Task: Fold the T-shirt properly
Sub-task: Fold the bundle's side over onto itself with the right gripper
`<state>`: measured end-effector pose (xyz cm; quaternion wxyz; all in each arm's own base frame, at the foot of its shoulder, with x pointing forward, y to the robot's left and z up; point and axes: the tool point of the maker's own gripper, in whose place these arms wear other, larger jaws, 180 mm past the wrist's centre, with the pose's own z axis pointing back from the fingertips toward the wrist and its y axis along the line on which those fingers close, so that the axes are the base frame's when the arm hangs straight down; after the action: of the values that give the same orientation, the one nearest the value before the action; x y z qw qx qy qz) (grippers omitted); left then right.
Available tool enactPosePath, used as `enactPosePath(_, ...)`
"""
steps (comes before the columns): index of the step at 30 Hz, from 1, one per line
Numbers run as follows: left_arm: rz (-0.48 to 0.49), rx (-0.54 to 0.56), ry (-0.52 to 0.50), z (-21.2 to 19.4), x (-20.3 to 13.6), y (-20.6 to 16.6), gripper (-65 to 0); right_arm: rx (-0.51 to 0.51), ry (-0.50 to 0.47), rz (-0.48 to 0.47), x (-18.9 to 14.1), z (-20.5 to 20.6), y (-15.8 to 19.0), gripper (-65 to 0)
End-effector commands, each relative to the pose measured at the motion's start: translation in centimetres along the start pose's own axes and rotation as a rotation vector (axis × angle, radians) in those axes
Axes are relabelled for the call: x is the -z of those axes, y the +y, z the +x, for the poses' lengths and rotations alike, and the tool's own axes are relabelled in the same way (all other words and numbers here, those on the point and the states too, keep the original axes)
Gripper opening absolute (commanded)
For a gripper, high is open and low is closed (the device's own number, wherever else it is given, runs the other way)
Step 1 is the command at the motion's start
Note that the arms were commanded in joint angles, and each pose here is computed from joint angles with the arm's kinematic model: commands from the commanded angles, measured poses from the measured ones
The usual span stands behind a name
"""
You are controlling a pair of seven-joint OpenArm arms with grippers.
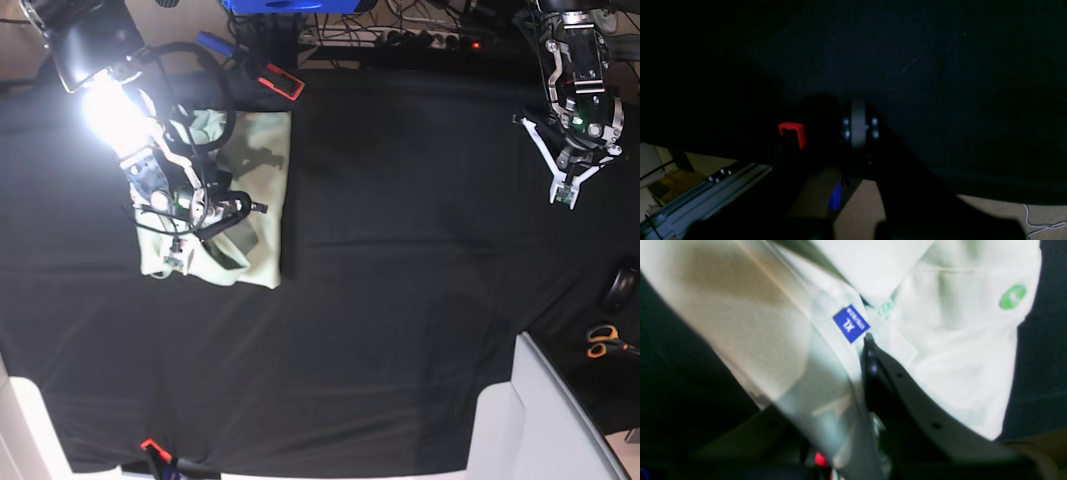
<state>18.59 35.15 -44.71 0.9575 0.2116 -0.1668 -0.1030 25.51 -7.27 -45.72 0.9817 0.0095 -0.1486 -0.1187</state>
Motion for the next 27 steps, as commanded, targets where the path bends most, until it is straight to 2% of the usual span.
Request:
enactPosePath(1,0.033,0.007,-0.023,0.8,-0.3,1.3,-65.0,-0.010,-0.020,0.034,-0.6,0.9,1.6,-64.9)
enactPosePath(6,0.035,0.006,-0.027,1.0,-0.3,1.4,-65.0,-0.035,-0.004,0.052,-0.3,0.3,3.3,-64.9)
enactPosePath(10,0.035,0.005,-0.029,1.1,-0.3,1.4,-65.0,-0.036,0.013,0.039,0.2,0.2,3.4,-64.9)
enactPosePath(27,0.034,0.006,-0.026,1.0,-0.3,1.3,-65.0,-0.025,-0.042,0.045,-0.1,2.2,3.6,-64.7)
